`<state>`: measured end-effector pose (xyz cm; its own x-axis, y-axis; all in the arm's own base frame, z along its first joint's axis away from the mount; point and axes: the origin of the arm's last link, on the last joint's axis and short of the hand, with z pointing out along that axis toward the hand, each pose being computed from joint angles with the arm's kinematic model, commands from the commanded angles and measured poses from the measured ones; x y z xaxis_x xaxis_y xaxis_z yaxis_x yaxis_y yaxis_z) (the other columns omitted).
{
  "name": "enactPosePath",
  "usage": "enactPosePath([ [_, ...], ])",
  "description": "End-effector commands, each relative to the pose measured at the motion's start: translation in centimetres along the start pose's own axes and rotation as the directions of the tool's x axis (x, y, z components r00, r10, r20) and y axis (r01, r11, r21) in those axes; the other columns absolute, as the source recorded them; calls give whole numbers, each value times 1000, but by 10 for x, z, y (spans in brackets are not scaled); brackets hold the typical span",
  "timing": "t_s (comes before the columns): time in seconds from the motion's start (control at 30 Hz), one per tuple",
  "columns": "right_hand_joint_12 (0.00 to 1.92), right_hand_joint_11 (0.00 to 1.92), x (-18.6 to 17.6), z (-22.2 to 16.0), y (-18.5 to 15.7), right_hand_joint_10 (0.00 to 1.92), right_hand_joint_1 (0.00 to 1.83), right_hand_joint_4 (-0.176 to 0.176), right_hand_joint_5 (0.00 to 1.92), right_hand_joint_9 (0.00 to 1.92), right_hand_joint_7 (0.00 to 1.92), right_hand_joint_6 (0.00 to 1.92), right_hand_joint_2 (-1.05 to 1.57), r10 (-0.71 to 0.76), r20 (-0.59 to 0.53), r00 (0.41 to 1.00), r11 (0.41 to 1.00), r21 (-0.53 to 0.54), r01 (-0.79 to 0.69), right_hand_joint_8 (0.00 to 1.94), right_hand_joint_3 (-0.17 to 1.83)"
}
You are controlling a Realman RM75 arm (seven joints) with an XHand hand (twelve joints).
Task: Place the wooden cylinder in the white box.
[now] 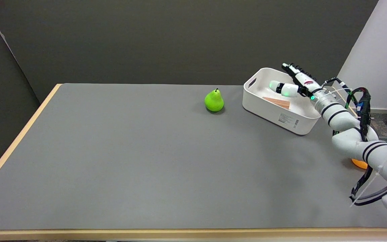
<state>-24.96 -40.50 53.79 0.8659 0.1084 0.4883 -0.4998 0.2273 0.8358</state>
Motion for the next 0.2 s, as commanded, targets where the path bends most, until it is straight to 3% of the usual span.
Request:
enactPosePath([
  [0.03, 445, -1, 75, -98, -86, -1, 251, -8, 39, -1, -1, 125, 577, 538, -352, 766, 750, 615, -244, -1, 885],
  [0.1, 434, -1, 83, -114, -99, 17, 232, -10, 38, -1, 2, 167, 586, 592, -348, 727, 693, 681, -238, 28, 889],
  [0.2, 343, -1, 81, -138, -115, 95, 216, -44, 43, -1, 29, 264, 616, 682, -312, 661, 584, 777, -236, 101, 939],
])
